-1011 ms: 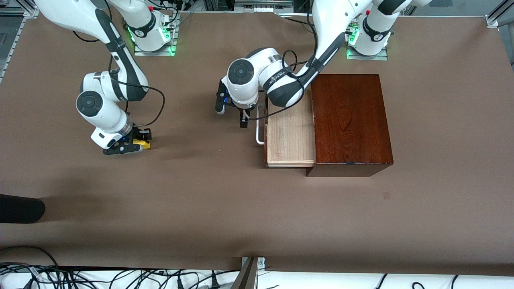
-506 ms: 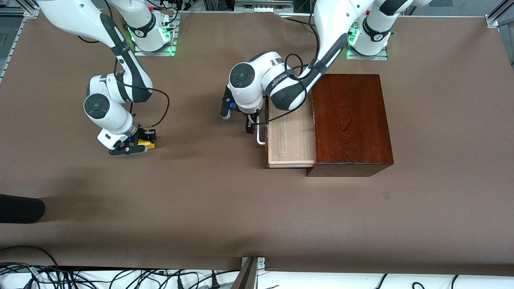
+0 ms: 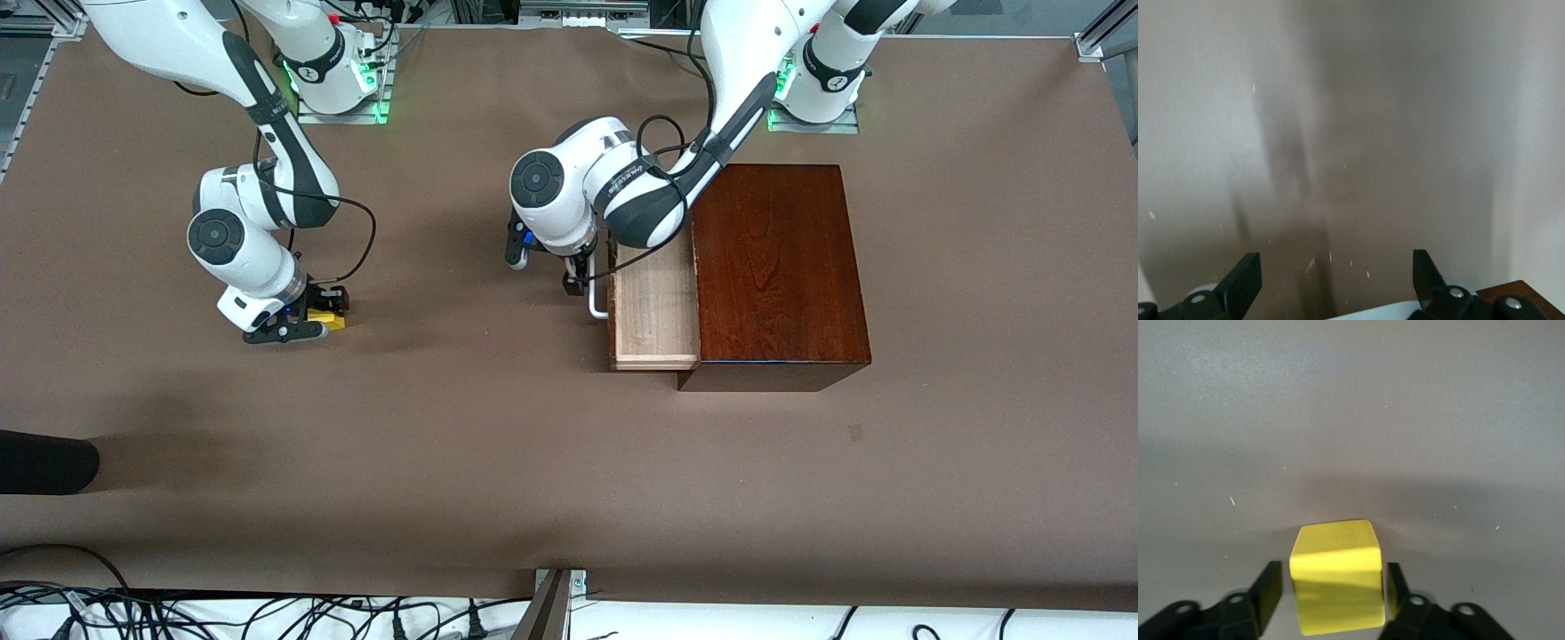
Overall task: Open drawer, take yellow block, close drawer
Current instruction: 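Push the drawer shut with the left gripper while the right gripper releases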
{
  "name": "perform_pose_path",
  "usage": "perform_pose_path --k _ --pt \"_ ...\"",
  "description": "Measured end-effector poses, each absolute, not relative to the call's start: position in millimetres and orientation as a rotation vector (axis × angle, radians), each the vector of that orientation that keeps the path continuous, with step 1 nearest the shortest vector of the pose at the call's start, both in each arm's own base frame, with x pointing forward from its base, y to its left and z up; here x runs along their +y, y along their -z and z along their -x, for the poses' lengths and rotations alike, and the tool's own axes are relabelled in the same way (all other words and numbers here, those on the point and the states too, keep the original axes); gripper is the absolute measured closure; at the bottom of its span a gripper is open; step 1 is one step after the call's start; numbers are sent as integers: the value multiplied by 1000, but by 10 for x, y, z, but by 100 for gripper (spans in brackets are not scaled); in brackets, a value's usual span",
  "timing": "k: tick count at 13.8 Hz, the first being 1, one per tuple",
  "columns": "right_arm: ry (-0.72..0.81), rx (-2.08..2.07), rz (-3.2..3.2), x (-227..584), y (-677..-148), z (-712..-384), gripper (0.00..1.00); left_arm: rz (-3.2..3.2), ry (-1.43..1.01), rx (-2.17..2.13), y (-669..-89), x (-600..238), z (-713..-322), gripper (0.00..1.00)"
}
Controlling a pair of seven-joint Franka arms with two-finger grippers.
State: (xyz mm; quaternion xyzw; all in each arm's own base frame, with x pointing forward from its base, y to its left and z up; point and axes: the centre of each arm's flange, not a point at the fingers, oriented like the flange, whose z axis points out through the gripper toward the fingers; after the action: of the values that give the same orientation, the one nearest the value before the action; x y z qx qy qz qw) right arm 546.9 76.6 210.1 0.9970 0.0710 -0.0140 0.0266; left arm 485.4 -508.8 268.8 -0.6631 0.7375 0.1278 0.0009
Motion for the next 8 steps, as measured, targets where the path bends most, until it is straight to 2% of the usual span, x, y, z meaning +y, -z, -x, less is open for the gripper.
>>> perform_pose_path --k 2,5,8 --pt "14 221 -3082 772 -2189 -5504 1 2101 -453 2293 -2676 -4973 -4911 0" --pt "-81 219 -3084 785 -2551 -5602 0 2118 -565 2238 -2636 -4720 -5025 0" --pt "-111 209 -3075 805 -3271 -5732 0 2161 -602 2171 -2665 -4384 -5275 0"
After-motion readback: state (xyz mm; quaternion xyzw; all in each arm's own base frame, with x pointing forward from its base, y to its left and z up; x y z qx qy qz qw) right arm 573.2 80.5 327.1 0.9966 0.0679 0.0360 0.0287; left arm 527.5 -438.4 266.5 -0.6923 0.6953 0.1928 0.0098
